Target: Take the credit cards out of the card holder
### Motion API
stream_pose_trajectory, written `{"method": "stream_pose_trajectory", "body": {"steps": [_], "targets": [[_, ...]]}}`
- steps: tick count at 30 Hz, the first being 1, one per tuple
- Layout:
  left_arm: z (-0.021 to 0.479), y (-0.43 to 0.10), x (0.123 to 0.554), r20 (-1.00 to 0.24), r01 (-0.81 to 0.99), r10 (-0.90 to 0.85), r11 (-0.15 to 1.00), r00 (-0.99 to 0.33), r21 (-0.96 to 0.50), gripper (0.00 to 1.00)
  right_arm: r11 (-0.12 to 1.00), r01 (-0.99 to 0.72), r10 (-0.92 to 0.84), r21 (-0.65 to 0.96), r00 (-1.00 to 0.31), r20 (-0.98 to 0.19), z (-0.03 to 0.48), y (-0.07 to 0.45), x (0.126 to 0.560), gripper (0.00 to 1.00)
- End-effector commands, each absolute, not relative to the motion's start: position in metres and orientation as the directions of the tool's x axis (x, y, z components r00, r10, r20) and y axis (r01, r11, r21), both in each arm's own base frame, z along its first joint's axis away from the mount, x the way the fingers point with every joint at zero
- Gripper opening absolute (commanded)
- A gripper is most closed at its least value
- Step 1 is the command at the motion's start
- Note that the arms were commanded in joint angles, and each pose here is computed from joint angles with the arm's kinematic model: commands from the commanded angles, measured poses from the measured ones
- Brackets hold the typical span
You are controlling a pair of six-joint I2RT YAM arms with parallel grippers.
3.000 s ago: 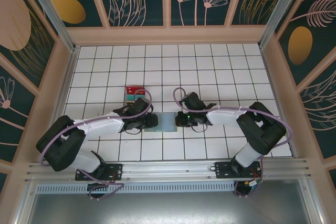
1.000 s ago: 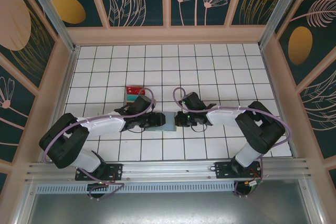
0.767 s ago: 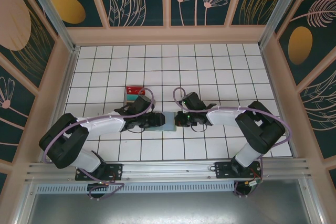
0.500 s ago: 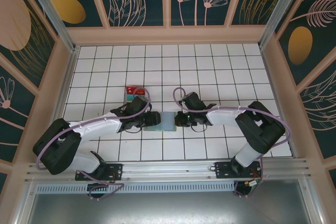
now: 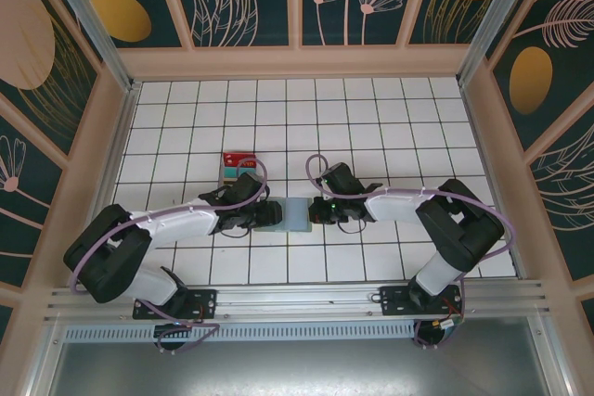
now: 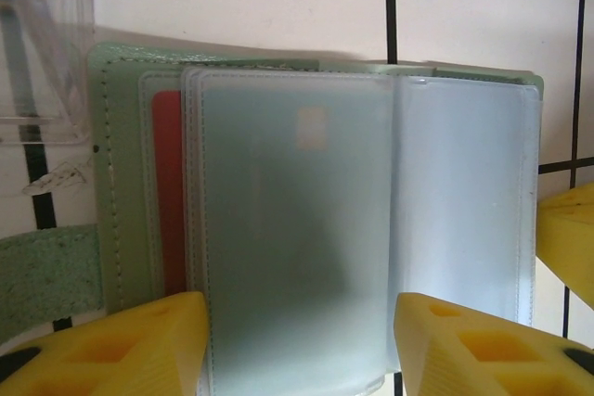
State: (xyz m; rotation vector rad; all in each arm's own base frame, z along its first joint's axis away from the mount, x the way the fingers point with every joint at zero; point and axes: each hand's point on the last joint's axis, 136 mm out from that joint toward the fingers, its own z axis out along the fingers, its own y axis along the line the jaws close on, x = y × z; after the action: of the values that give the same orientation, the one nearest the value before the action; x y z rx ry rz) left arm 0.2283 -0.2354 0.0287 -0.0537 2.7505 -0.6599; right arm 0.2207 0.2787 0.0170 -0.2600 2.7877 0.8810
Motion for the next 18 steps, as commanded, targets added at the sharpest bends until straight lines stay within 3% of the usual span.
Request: {"method": "stream_pose_trajectory", "body": {"steps": [1,18], "targets": [[0.019,-0.237,0.222,-0.26,0.049,-0.076,0.894,-0.963,-0.445,0.56,0.832,-0.202,-0.111,0.517,-0.973,-0.203,0.0,0.27,0.212,0.03],[0.034,-0.271,0.222,-0.246,0.12,-0.031,0.812,-0.969,-0.571,0.58,0.834,-0.201,-0.111,0.514,-0.974,-0.2,-0.001,0.27,0.212,0.03]]}}
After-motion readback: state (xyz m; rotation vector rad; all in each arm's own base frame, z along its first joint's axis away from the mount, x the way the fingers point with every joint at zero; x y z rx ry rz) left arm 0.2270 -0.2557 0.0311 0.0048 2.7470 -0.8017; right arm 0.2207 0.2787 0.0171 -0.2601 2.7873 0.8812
